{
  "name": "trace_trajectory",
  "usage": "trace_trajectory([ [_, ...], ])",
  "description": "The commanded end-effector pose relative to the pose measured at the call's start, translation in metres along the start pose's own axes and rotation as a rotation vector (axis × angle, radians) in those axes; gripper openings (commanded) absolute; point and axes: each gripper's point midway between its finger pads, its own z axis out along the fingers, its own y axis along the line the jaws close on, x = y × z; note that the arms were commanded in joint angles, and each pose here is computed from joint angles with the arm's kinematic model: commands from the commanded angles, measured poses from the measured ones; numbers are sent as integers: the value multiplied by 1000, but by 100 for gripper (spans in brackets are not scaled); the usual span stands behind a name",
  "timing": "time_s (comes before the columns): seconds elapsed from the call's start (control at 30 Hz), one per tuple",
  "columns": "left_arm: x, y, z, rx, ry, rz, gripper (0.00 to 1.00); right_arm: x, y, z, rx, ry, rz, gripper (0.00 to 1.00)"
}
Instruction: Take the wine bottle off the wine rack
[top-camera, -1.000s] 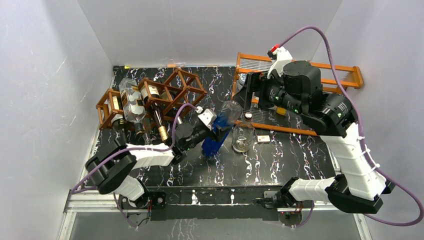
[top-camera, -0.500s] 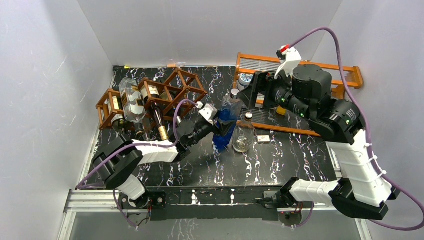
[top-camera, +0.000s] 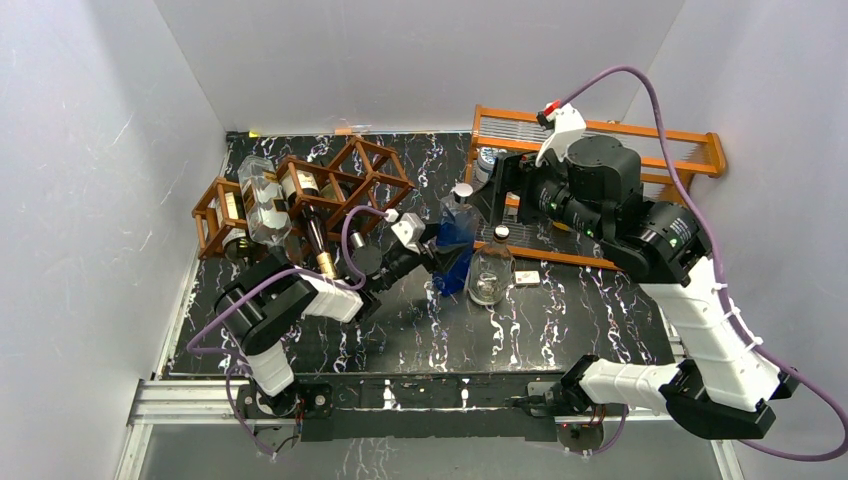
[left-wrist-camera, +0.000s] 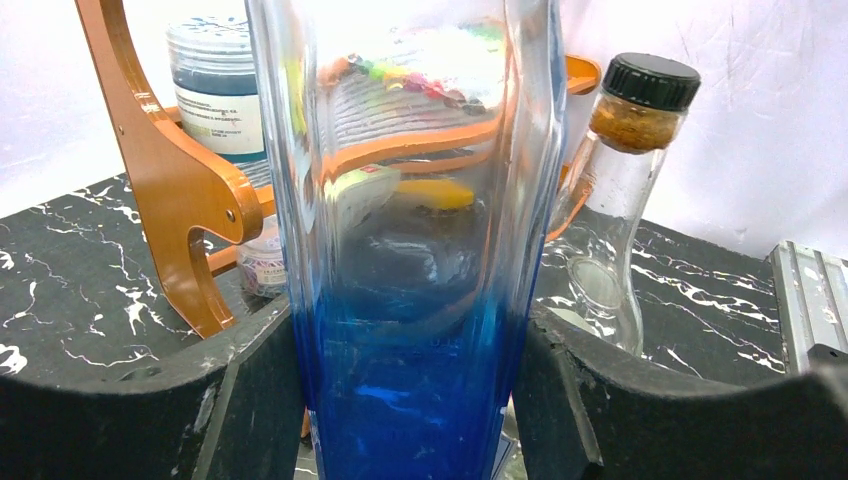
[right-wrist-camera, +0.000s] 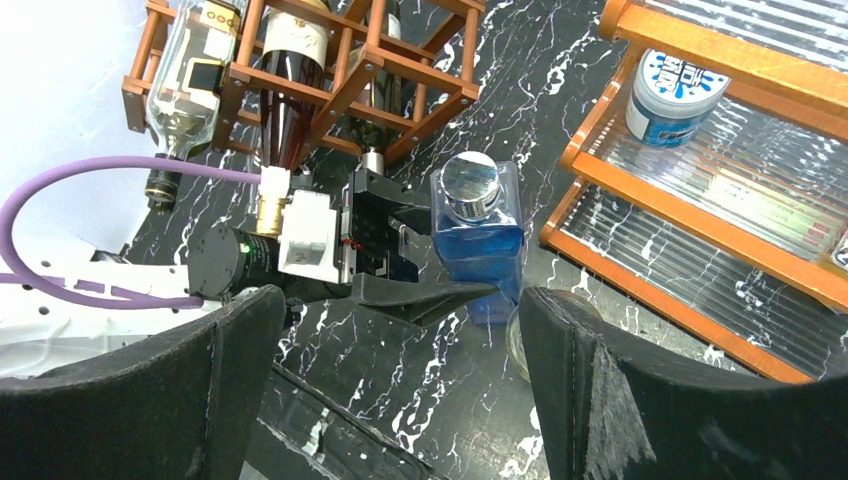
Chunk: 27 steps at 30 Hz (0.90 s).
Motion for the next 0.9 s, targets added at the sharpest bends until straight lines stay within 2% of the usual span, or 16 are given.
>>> trace_trajectory([
  [0.0,-73,-16,-7,65,-274,54,8,-12,10,-2,-53,-63,11,98],
  [0.07,-69,-12,-12,39,-261,46,28,-9,11,1,-59,-47,12,98],
  [0.1,-67,-10,-15,23,-257,47,35,-8,11,2,-59,-39,11,98],
  [0.2,-64,-10,-20,19,-232,62,46,-12,13,0,-65,-43,11,98],
  [0.33,-65,-15,-25,37,-198,57,73,-17,16,1,-76,-53,2,98],
  [0.37,-66,-17,-27,43,-188,55,87,-18,17,3,-76,-51,-3,98],
  [0.4,-66,-18,-28,46,-172,53,97,-19,17,4,-75,-50,-9,98],
  [0.57,-66,-26,-42,66,-77,40,98,-26,25,15,-94,-40,-28,98],
  [0.63,-78,-31,-53,68,-62,44,98,-30,29,20,-107,-41,-30,98],
  [0.73,-84,-32,-74,34,50,15,98,-38,38,29,-134,-55,-27,98],
  [0.8,-86,-27,-93,-27,165,-3,98,-43,45,38,-155,-61,-24,98],
  [0.87,-114,-21,-117,-114,221,9,98,-48,50,50,-164,-62,-22,98],
])
